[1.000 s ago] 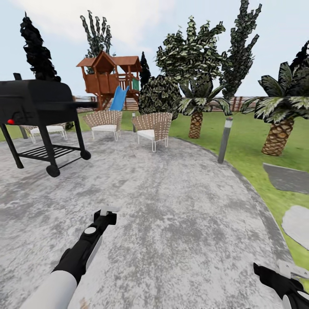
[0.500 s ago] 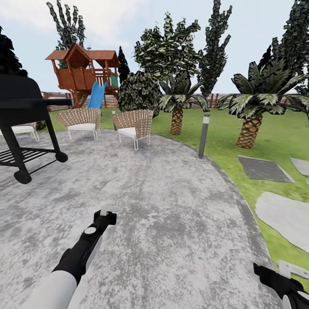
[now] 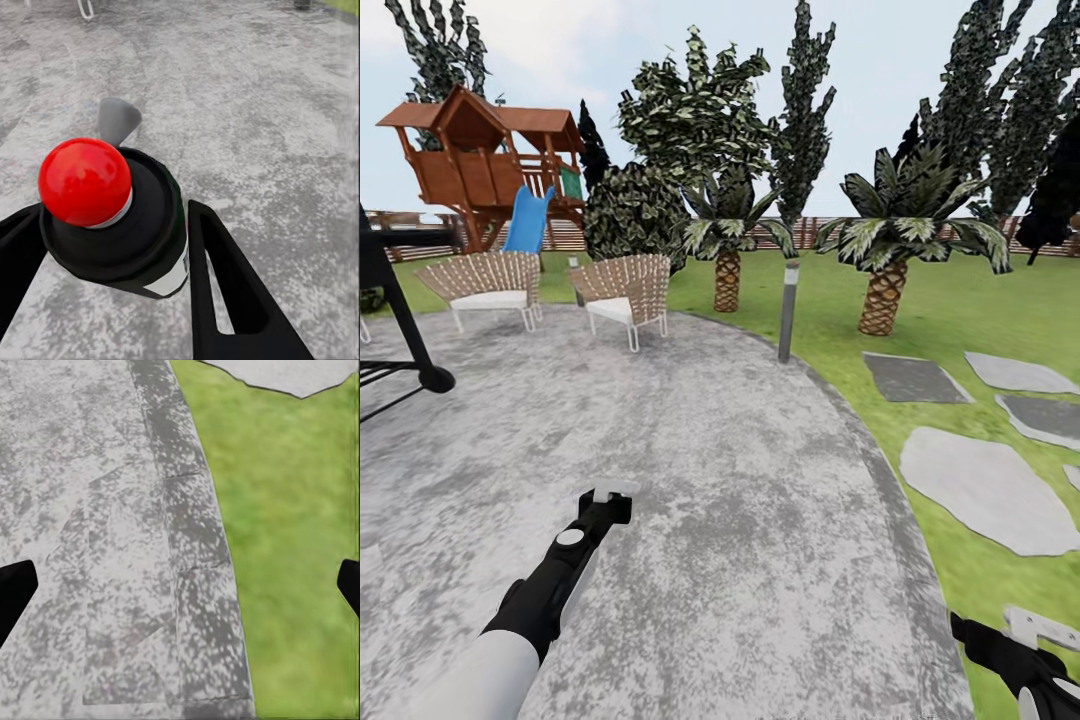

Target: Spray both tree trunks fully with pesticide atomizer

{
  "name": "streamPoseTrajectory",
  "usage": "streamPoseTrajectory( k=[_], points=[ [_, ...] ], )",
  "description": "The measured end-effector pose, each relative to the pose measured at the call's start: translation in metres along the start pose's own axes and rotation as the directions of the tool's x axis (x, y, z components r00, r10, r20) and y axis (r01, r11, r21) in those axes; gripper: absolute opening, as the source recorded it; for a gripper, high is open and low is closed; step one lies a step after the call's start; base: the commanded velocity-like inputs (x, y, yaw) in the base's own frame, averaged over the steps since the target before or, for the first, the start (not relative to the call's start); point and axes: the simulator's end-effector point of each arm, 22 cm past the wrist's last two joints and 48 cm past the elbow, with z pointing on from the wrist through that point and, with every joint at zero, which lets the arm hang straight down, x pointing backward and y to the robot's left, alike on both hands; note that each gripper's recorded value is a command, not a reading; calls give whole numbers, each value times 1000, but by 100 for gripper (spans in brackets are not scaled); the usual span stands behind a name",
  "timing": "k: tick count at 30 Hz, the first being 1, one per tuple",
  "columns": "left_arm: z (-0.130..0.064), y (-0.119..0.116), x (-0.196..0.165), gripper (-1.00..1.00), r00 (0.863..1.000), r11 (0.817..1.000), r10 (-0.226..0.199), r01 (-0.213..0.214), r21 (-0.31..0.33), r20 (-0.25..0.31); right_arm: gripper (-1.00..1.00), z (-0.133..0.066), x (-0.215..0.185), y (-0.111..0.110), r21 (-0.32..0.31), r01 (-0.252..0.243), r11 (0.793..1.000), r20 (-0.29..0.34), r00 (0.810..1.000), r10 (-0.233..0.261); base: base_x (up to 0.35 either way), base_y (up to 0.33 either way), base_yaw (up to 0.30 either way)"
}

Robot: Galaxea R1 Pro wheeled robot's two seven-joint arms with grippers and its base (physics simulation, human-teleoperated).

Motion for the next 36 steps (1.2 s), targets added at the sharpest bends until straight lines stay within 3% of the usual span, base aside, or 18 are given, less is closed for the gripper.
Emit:
streamPoseTrajectory(
  k=[17,36],
  points=[
    [0,0,0,-100,1000,1000,0,0,0,-1,100,0,0,0,0,0,1000,1,1000,0,12,0,-298],
    [0,0,0,-100,1000,1000,1,-1,1,-1,100,0,0,0,0,0,1000,0,1000,0,255,-93,-298]
  ],
)
